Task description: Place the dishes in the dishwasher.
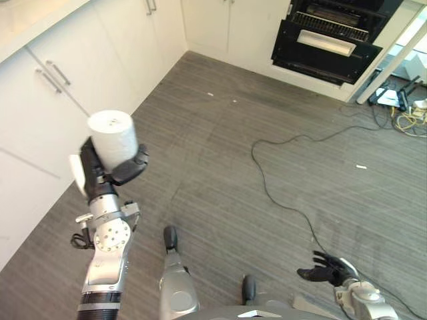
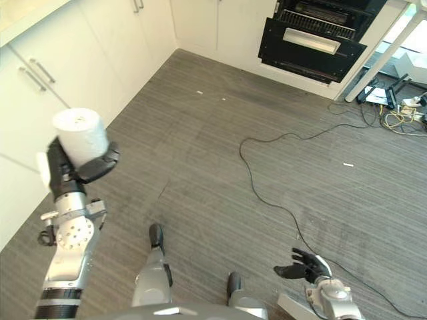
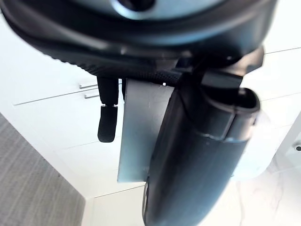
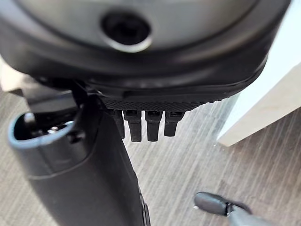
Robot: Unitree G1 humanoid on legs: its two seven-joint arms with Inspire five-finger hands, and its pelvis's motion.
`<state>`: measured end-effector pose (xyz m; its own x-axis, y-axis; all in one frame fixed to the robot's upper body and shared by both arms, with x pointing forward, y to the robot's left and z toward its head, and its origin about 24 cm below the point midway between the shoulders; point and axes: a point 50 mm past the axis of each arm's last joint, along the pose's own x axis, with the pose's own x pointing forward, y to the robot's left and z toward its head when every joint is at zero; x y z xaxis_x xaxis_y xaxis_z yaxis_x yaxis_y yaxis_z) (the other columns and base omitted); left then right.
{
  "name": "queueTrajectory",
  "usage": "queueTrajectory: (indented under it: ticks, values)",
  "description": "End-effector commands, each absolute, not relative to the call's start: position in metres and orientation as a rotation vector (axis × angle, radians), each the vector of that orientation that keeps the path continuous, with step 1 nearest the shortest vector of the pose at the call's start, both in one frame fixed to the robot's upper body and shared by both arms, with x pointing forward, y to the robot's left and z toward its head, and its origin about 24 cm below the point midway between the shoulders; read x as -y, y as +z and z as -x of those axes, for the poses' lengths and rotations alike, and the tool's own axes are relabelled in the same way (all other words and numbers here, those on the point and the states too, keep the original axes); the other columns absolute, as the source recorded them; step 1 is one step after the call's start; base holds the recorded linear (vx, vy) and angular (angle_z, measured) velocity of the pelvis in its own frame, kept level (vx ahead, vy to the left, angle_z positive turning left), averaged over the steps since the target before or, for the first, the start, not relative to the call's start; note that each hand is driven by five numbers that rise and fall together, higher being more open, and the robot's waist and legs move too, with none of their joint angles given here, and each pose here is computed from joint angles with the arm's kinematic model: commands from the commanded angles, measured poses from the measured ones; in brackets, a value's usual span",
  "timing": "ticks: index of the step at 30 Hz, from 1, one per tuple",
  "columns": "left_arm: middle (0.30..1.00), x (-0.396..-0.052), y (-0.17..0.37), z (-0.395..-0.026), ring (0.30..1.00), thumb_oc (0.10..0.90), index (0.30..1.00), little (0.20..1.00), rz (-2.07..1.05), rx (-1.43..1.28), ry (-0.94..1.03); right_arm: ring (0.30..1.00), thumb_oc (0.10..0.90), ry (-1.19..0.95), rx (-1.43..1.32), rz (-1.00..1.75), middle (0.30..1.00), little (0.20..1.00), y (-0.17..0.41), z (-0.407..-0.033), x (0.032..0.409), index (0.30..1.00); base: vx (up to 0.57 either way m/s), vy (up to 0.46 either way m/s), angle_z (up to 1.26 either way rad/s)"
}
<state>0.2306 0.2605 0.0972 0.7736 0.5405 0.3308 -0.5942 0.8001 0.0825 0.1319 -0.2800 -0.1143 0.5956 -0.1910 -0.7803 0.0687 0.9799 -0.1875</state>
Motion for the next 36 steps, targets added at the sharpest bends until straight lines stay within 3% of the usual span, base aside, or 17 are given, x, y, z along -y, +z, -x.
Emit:
queueTrajectory:
  ticks: [1,5,13,21,29,36]
  values:
    - [0.3,-0.248,0.166,-0.238,0.3,0.4,0.3,0.3,-0.292,0.646,0.5,0.9,0.8,-0.23,-0.857,0.184,0.9,0.9,-0.11,-0.138,0.287,0.9,0.34,0.296,-0.7]
    - [0.3,-0.239,0.177,-0.239,0.3,0.4,0.3,0.3,-0.383,0.678,0.417,0.9,0.8,-0.156,-0.844,0.175,0.9,0.9,-0.115,-0.145,0.259,0.9,0.39,0.402,-0.11]
    - [0.3,-0.214,0.172,-0.25,0.3,0.4,0.3,0.3,-0.364,0.658,0.246,0.9,0.8,-0.186,-0.734,0.203,0.9,0.9,-0.1,-0.166,0.26,0.9,0.46,0.18,0.47]
    - [0.3,-0.208,0.157,-0.257,0.3,0.4,0.3,0.3,-0.349,0.587,0.198,0.9,0.8,-0.293,-0.857,0.255,0.9,0.9,-0.112,-0.129,0.285,0.9,0.49,-0.071,0.35]
    - [0.3,-0.204,0.156,-0.258,0.3,0.4,0.3,0.3,-0.249,0.576,0.181,0.9,0.8,-0.34,-0.77,0.241,0.9,0.9,-0.099,-0.149,0.29,0.9,0.37,-0.102,-0.79]
    - [0.3,-0.204,0.142,-0.253,0.3,0.4,0.3,0.3,-0.254,0.517,0.167,0.9,0.8,-0.288,-0.764,0.285,0.9,0.9,-0.102,-0.154,0.278,0.9,0.56,0.302,-1.21]
